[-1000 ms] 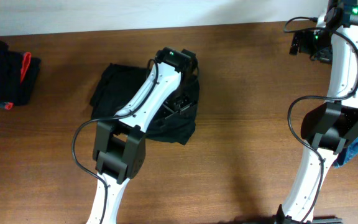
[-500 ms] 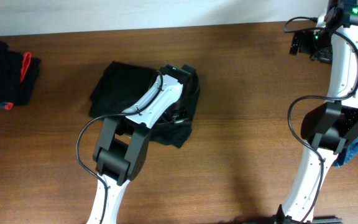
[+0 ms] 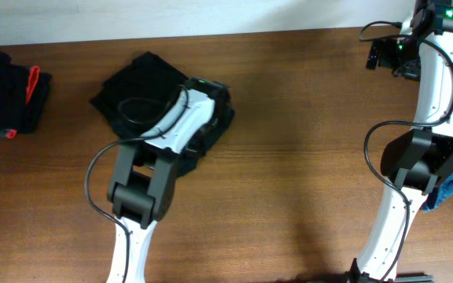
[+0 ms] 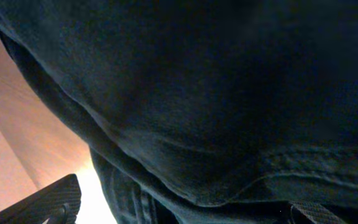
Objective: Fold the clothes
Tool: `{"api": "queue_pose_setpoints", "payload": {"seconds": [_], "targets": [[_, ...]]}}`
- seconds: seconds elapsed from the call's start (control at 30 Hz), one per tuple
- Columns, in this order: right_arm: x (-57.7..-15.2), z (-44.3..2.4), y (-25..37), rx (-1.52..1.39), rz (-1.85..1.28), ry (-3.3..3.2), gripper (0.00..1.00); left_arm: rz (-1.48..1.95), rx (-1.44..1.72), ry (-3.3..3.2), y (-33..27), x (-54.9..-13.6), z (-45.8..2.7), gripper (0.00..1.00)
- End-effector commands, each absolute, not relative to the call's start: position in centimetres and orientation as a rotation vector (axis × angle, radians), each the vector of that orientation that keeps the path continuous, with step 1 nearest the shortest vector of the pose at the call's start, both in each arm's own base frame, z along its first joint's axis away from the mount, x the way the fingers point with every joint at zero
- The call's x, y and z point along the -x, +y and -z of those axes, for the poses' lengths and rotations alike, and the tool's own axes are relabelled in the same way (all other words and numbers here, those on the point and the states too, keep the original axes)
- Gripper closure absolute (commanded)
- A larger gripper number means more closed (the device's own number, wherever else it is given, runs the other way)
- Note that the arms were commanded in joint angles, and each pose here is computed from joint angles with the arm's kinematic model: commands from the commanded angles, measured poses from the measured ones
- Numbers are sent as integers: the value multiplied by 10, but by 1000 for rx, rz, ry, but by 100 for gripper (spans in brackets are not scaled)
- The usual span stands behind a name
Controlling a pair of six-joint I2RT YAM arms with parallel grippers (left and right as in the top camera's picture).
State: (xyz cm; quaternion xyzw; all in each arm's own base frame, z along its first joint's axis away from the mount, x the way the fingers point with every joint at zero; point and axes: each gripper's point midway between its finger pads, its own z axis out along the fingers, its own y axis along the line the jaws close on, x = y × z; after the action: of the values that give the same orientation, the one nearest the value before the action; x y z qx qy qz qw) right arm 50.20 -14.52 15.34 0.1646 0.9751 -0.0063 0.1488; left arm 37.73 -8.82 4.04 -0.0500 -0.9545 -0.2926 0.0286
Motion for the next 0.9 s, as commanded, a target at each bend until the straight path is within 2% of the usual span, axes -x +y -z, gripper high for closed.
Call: {"api": "queue_pose_setpoints", "payload": {"seconds": [0.0, 0.2, 0.33, 0.63, 0.67, 0.7, 0.73, 0.77, 0.8, 0.87], "targets": [[-502, -167, -148, -477, 23, 2771, 1, 867, 201, -2955, -81, -389, -52, 1], [-502, -167, -148, -477, 23, 2771, 1, 564, 153, -3171, -95, -417, -109, 1], [-502, -167, -148, -477, 22, 2771, 1, 417, 104, -3305, -84, -431, -153, 1], [-502, -167, -148, -477, 22, 2771, 1, -358, -113, -3218, -84, -420, -163, 2], [-502, -167, -148, -477, 22, 2771, 1, -362, -128, -3194, -81, -416, -161, 10], [-502, -167, -148, -477, 22, 2771, 1, -349, -127, -3170, -79, -410, -159, 23], [-502, -167, -148, -477, 22, 2771, 1, -342, -78, -3154, -79, -405, -157, 41], [-502, -167, -148, -477, 22, 2771, 1, -336, -21, -3142, -81, -401, -155, 79], [-502, -167, -148, -477, 23, 2771, 1, -326, 26, -3134, -83, -398, -154, 99], [-502, -167, -148, -477, 22, 2771, 1, -280, 57, -3125, -85, -393, -153, 99]]}}
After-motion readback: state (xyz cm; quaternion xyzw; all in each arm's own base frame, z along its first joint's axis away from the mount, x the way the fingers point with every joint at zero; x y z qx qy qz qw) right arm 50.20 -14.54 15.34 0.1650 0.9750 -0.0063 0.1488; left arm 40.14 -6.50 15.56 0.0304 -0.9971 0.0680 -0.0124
